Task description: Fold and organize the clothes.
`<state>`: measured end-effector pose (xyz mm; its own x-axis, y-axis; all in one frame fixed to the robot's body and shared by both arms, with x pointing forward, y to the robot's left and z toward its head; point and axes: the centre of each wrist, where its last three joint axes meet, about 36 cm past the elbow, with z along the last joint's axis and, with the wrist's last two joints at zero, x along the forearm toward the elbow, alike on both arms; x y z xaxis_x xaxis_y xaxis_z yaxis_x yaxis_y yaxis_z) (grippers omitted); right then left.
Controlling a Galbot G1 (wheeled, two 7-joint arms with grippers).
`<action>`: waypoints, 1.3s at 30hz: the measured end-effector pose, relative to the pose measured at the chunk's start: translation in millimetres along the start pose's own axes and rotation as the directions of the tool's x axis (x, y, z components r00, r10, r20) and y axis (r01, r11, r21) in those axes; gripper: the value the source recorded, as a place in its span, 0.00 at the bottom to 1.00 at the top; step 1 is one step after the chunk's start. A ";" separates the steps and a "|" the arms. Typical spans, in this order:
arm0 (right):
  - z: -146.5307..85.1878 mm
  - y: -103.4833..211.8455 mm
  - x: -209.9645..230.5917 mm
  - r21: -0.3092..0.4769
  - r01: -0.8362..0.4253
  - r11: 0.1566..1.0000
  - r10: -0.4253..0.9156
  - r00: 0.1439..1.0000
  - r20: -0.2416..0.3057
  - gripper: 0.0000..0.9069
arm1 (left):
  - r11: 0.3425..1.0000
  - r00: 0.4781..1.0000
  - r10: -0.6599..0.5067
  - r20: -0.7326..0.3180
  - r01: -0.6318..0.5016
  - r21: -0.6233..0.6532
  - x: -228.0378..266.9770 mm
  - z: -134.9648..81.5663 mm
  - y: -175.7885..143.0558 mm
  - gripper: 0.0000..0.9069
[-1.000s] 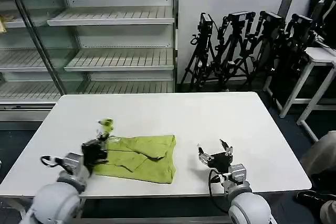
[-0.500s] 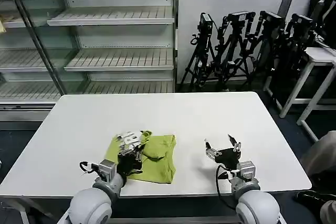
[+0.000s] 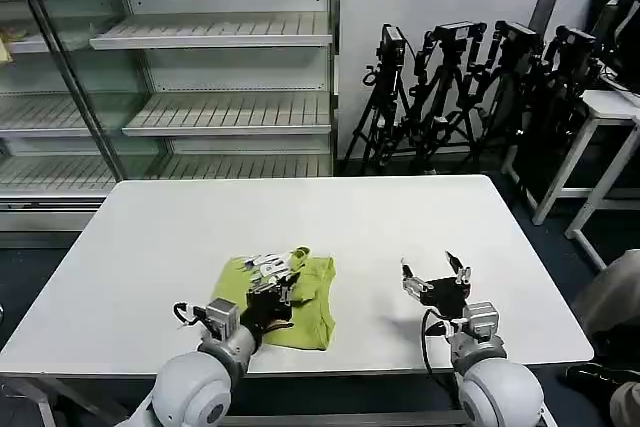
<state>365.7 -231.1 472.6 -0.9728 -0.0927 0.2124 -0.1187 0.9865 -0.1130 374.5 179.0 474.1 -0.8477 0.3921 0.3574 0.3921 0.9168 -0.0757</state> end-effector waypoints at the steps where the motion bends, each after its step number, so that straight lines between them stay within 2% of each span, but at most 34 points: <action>1: -0.3 -0.1 0.4 0.000 0.000 1.000 0.000 1.000 0.001 1.00 | 1.000 1.000 0.000 -0.001 0.000 0.000 -1.2 0.1 0.1 0.02; 2: -0.6 -0.1 0.7 0.000 0.000 1.000 0.000 1.000 0.002 1.00 | 1.000 1.000 0.001 -0.003 -0.001 0.001 -2.4 0.5 0.1 0.38; 3: -0.9 -0.5 0.7 0.000 -0.001 1.000 0.001 1.000 0.003 1.00 | 1.000 1.000 0.003 -0.005 -0.003 0.004 -3.4 0.9 -0.3 0.88; 4: -1.1 -0.8 0.7 -0.001 -0.003 1.000 0.003 1.000 0.003 1.00 | 1.000 1.000 0.005 -0.006 -0.005 0.006 -4.3 1.3 -0.9 1.00; 10: -1.0 -0.9 0.7 -0.006 -0.005 1.000 0.005 1.000 0.004 1.00 | 0.999 0.999 0.035 0.002 -0.035 0.022 -6.3 -0.7 -7.2 1.00; 15: -1.3 -3.1 0.8 -0.006 -0.010 1.000 0.010 1.000 0.006 1.00 | 0.997 0.997 0.056 0.055 -0.059 0.049 -7.0 -9.4 -10.4 1.00; 23: -3.0 -4.8 -0.2 -0.012 -0.009 1.000 0.009 1.000 0.015 1.00 | 0.999 0.990 0.019 0.136 -0.025 0.043 -0.8 -19.1 4.7 1.00; 30: -7.7 -5.8 -1.0 -0.019 -0.014 1.000 0.015 0.999 0.039 1.00 | 0.993 0.985 -0.113 0.130 0.115 -0.010 4.6 -2.1 35.6 1.00; 39: -11.4 -5.1 -0.1 -0.020 -0.011 1.000 0.012 0.999 0.053 1.00 | 0.978 0.978 -0.208 0.033 0.208 0.001 18.0 29.0 66.6 1.00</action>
<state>368.7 -234.5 484.2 -0.9833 -0.0875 0.1597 -0.1037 0.9900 -0.0961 375.0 249.3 448.5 -0.9221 0.1948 0.3344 0.2064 0.9785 -0.0008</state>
